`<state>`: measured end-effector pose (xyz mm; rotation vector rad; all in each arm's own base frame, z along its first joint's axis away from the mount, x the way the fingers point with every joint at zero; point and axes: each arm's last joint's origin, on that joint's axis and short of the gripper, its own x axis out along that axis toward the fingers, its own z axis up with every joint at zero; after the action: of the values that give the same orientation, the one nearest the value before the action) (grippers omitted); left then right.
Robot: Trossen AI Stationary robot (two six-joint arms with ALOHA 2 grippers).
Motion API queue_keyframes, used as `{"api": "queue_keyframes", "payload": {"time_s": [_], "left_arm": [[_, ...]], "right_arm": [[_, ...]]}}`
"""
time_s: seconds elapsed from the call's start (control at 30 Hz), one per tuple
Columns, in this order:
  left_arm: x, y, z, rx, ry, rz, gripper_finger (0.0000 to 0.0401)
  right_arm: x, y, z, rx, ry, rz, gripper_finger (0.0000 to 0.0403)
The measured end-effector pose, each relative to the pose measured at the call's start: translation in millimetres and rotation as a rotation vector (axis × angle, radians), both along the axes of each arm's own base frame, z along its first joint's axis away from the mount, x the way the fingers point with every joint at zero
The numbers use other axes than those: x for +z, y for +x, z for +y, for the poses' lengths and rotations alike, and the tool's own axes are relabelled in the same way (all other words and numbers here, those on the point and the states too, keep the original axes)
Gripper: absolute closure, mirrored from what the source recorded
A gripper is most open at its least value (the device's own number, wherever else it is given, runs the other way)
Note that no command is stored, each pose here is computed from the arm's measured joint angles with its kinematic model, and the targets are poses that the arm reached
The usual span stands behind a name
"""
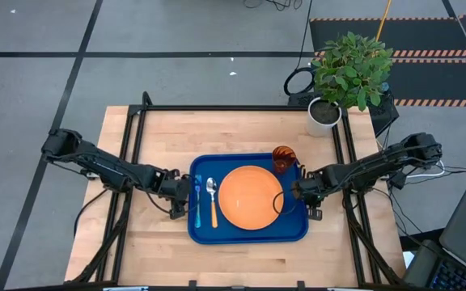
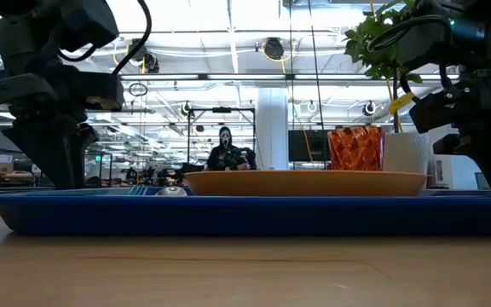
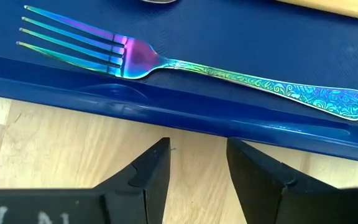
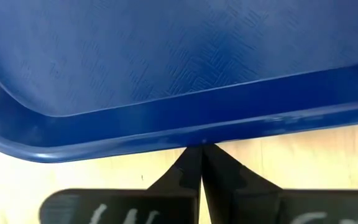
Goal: Pick and place plate/cup/fork/spoon on tray
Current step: Adjust the blue tray
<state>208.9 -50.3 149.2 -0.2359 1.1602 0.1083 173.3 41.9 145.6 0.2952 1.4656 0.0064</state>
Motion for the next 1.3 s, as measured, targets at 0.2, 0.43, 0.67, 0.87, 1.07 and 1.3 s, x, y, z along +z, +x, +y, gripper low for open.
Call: {"api": "queue_keyframes", "payload": {"time_s": [0.2, 0.43, 0.67, 0.87, 1.07, 1.3], "left_arm": [[-0.1, -0.7, 0.3, -0.018, 0.015, 0.005, 0.024], [-0.1, -0.7, 0.8, -0.033, 0.041, 0.001, 0.024], [-0.4, -1.6, 1.6, -0.045, 0.064, 0.009, 0.024], [-2.7, -6.4, 3.3, -0.049, 0.09, 0.064, 0.024], [-3.3, -7.8, 3.7, -0.066, 0.102, 0.078, 0.024], [-3.5, -8.7, 4.0, -0.065, 0.106, 0.087, 0.024]], "right_arm": [[0.1, 2.0, 0.4, 0.003, 0.004, -0.021, 0.0401], [0.2, 2.5, 0.5, 0.003, 0.005, -0.028, 0.0401], [0.2, 3.3, 0.0, 0.008, -0.019, -0.041, 0.0401], [1.3, 8.4, 0.8, 0.012, -0.016, -0.097, 0.0401], [1.9, 11.0, 1.6, 0.027, -0.008, -0.127, 0.0401], [2.0, 11.6, 0.8, 0.028, -0.035, -0.138, 0.0401]]}}
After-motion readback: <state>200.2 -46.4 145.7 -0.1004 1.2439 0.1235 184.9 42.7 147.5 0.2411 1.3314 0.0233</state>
